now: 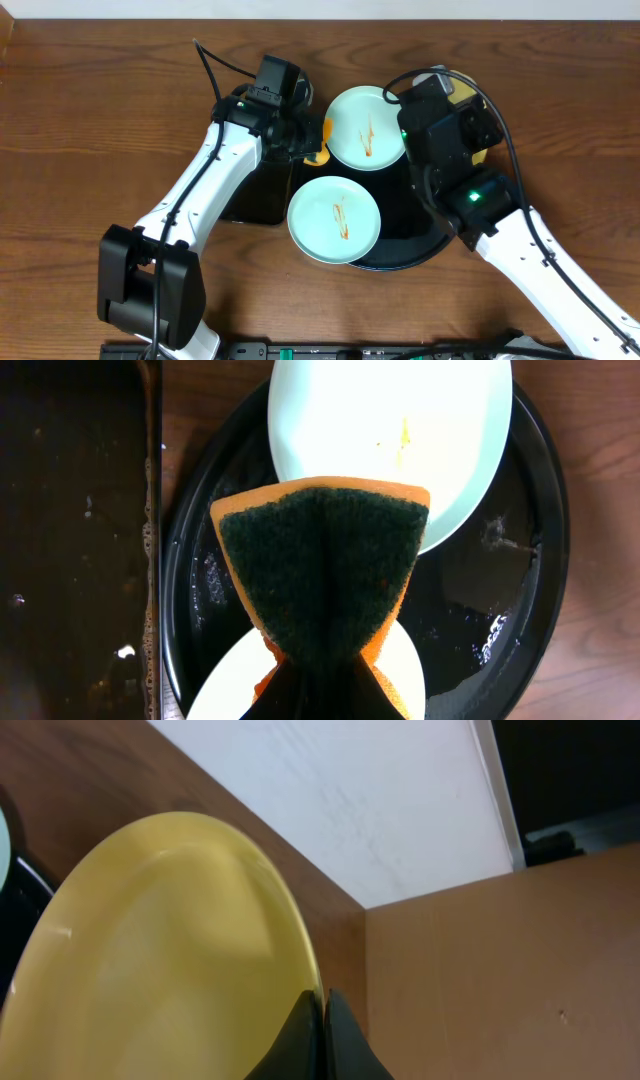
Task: Clean dirty plates on tray and stack at the side
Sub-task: 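Carry the yellow plate right with the right gripper and set it on the table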
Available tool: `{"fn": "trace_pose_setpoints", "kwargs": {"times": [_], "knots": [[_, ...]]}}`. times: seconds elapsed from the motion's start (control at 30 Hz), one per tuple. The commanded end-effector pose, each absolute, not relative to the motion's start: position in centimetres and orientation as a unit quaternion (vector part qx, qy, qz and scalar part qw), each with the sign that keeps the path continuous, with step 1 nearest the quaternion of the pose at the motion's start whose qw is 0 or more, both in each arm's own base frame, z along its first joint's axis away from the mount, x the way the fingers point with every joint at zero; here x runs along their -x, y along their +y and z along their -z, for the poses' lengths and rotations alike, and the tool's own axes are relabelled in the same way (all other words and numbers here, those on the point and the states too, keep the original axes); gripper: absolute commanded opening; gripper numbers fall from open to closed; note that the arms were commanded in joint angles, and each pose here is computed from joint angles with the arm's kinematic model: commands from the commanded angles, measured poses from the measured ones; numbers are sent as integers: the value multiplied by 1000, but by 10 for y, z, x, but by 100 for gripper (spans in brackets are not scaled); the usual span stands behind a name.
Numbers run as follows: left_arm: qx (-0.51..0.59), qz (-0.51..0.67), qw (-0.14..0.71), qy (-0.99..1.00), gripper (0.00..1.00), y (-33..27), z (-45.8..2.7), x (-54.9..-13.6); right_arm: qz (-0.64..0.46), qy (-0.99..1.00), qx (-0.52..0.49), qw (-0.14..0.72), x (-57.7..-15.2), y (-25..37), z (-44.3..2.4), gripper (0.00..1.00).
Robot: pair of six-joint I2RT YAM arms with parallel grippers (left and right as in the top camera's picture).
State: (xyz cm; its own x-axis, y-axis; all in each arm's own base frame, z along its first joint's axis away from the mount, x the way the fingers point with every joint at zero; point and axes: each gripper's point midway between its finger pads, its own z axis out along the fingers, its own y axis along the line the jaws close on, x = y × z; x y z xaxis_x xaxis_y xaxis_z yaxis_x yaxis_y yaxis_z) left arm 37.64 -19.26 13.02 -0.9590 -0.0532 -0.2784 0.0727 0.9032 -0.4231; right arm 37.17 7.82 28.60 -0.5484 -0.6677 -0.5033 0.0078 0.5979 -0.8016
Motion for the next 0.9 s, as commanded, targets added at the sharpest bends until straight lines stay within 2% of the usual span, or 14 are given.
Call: {"fn": "trace_pose_setpoints", "kwargs": {"times": [0.0, 0.07, 0.13, 0.2, 0.27, 0.4, 0.63, 0.87], "knots": [[-7, 219, 146, 965, 8, -192, -132, -378, 388, 785, 181, 447, -375, 82, -293, 1], [-7, 219, 145, 965, 8, -192, -132, -378, 380, 787, 226, 431, -375, 89, -284, 1], [-7, 219, 145, 965, 8, -192, -132, -378, 365, 799, 170, 446, -378, 80, -283, 1], [-7, 219, 145, 965, 8, -192, -132, -378, 363, 802, 199, 430, -377, 82, -276, 1], [-7, 219, 145, 965, 7, -192, -131, -378, 367, 806, 148, 440, -376, 71, -280, 1], [-7, 219, 145, 965, 7, -192, -132, -378, 367, 808, 141, 438, -377, 67, -279, 1], [-7, 219, 145, 965, 8, -192, -132, -378, 301, 849, 62, 430, -383, 36, -258, 1], [-7, 219, 145, 965, 8, -192, -132, -378, 240, 888, -86, 383, -382, -38, -224, 1]]}}
